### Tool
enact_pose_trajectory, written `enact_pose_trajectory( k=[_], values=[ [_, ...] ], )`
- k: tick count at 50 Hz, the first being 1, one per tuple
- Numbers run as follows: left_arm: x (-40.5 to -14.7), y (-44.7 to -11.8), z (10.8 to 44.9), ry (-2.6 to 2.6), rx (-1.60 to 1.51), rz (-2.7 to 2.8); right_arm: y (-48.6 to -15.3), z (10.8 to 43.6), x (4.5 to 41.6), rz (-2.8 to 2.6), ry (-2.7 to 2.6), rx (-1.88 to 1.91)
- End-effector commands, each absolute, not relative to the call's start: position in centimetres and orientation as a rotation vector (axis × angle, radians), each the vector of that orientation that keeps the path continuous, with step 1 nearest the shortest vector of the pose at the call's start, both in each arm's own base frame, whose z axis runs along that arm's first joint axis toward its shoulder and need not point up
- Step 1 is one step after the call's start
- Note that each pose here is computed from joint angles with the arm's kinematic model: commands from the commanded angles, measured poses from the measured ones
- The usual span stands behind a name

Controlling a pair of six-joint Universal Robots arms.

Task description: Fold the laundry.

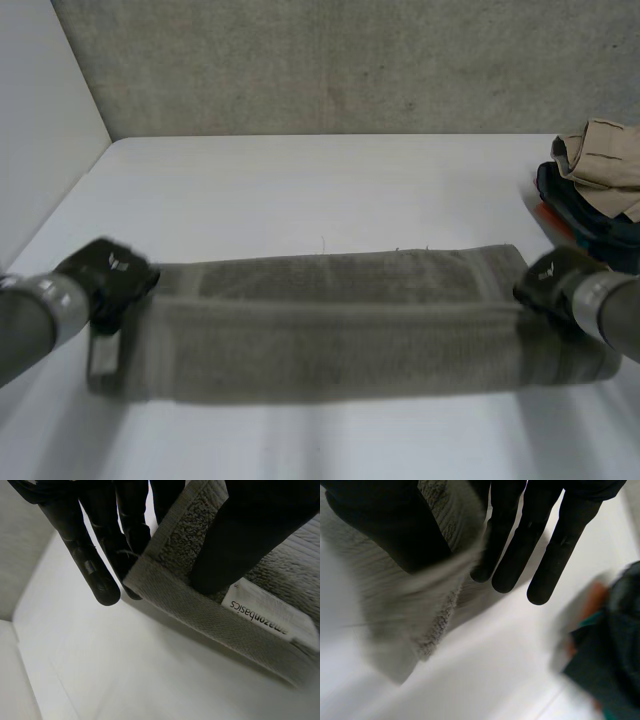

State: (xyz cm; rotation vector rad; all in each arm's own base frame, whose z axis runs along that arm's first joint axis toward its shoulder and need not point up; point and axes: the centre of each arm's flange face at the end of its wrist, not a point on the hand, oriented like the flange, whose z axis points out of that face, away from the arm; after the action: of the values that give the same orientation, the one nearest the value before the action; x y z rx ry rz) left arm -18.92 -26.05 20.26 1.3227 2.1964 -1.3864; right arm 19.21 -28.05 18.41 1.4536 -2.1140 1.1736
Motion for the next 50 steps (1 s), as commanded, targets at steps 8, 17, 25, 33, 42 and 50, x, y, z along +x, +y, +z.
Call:
enact_pose_trajectory(
  k=[8, 17, 25, 33, 42, 50],
  values=[
    [-22.8, -34.3, 16.9, 2.176, 1.058, -1.517, -36.4, 15.3, 23.1, 1.508, -1.907, 1.312],
    [-24.1, -34.7, 16.7, 2.118, 1.020, -1.606, -39.1, 14.4, 24.9, 1.741, -1.727, 1.219],
    [-25.0, -33.8, 18.2, 2.129, 0.949, -1.721, -39.7, 17.4, 24.0, 1.957, -1.824, 0.969],
    [-23.9, -31.2, 19.6, 2.218, 0.841, -1.788, -33.9, 18.2, 21.4, 1.803, -2.171, 0.987],
    [-23.7, -30.1, 18.8, 2.200, 0.784, -1.909, -30.7, 15.2, 16.6, 1.545, -2.471, 1.008],
    [-24.0, -29.7, 18.4, 2.229, 0.801, -1.932, -31.3, 13.9, 14.9, 1.590, -2.443, 0.951]
  ],
)
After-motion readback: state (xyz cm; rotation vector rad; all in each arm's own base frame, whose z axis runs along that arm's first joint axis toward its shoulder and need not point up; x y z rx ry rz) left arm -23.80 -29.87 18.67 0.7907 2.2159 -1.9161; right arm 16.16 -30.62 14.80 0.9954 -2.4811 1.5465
